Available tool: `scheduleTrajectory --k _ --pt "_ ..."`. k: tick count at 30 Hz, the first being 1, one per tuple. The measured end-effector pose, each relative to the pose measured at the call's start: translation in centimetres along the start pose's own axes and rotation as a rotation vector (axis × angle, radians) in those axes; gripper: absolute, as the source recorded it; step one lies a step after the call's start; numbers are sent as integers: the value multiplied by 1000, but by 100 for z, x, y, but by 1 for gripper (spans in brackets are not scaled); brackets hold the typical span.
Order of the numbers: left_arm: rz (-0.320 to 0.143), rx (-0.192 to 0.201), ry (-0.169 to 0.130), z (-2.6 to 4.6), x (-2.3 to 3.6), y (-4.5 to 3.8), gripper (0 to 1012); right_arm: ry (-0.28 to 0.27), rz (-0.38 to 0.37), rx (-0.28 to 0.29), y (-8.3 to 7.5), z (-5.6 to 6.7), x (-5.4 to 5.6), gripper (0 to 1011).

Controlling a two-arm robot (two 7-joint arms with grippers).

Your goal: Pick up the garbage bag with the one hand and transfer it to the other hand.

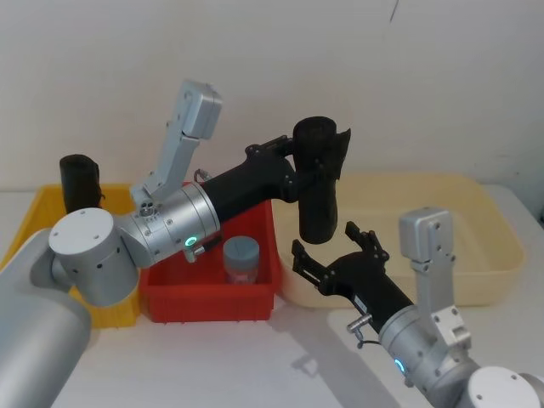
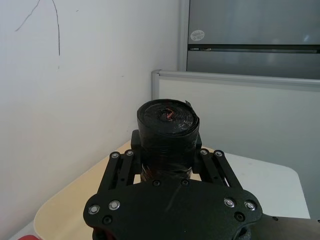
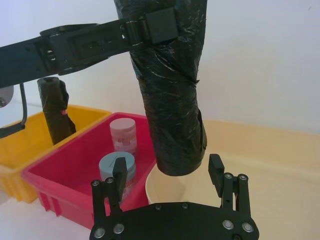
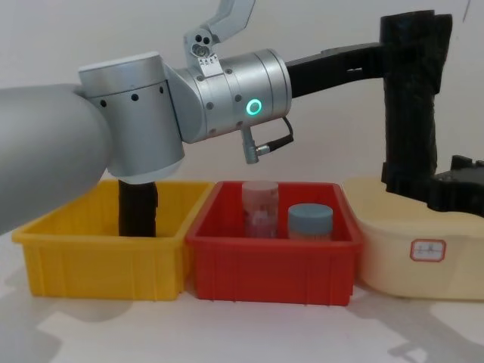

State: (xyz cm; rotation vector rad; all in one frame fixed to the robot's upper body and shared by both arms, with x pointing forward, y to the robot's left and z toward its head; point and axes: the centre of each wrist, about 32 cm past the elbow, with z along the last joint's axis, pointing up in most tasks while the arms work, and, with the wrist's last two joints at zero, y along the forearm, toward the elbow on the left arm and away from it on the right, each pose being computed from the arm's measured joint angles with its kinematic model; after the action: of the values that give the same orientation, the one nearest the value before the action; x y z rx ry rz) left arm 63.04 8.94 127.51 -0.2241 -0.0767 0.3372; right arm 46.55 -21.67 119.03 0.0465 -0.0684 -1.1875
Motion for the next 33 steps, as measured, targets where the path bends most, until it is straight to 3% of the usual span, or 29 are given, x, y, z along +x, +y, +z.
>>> scheduleTrajectory --k 17,33 --pt "0 0 0 -3 -1 1 504 -14 -38 19 243 -18 11 1005" --pt "0 0 0 -2 -1 1 504 -38 -43 19 412 49 -29 984"
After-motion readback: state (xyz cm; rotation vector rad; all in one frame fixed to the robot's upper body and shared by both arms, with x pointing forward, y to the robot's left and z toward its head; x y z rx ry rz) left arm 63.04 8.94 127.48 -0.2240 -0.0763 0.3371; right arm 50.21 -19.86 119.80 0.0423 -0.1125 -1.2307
